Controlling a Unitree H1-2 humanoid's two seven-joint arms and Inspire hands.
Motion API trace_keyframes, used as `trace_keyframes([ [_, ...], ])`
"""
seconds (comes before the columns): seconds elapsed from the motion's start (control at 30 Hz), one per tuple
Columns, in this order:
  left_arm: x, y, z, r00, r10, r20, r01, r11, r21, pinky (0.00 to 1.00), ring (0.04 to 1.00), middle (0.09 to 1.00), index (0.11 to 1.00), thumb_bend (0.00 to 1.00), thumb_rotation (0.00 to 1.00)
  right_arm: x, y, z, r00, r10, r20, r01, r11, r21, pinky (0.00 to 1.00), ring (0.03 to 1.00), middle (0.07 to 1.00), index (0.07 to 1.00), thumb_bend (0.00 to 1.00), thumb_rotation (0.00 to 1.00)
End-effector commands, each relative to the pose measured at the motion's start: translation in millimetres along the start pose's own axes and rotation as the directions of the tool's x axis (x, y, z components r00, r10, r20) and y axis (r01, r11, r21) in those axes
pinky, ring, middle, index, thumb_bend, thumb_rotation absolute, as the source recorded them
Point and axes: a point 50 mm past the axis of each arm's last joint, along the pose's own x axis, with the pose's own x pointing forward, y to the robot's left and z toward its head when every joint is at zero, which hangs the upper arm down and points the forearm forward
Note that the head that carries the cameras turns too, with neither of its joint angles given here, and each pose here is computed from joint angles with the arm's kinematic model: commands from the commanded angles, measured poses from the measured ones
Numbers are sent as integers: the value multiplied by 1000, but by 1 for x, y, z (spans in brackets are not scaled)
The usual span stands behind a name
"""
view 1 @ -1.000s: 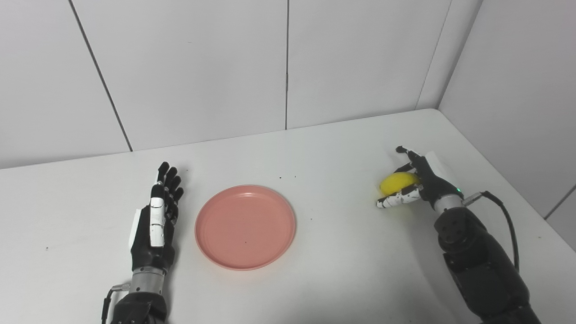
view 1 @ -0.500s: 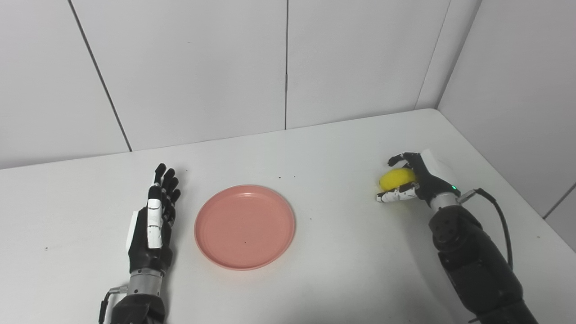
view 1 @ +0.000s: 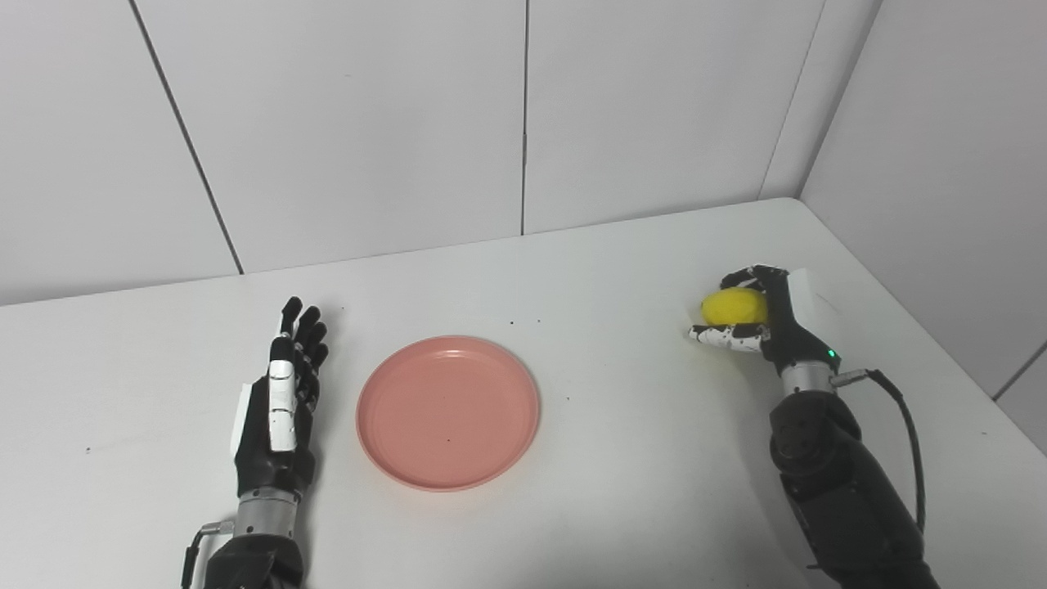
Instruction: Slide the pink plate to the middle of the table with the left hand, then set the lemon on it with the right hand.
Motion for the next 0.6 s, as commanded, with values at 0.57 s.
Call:
trace_keyframes([
  [0.57,1,-17,10,1000,0,25,-1,999,43,983,979,978,975,622,1000,-36,4,99,943,-68,325,-39,949,312,424,440,484,510,519,0],
])
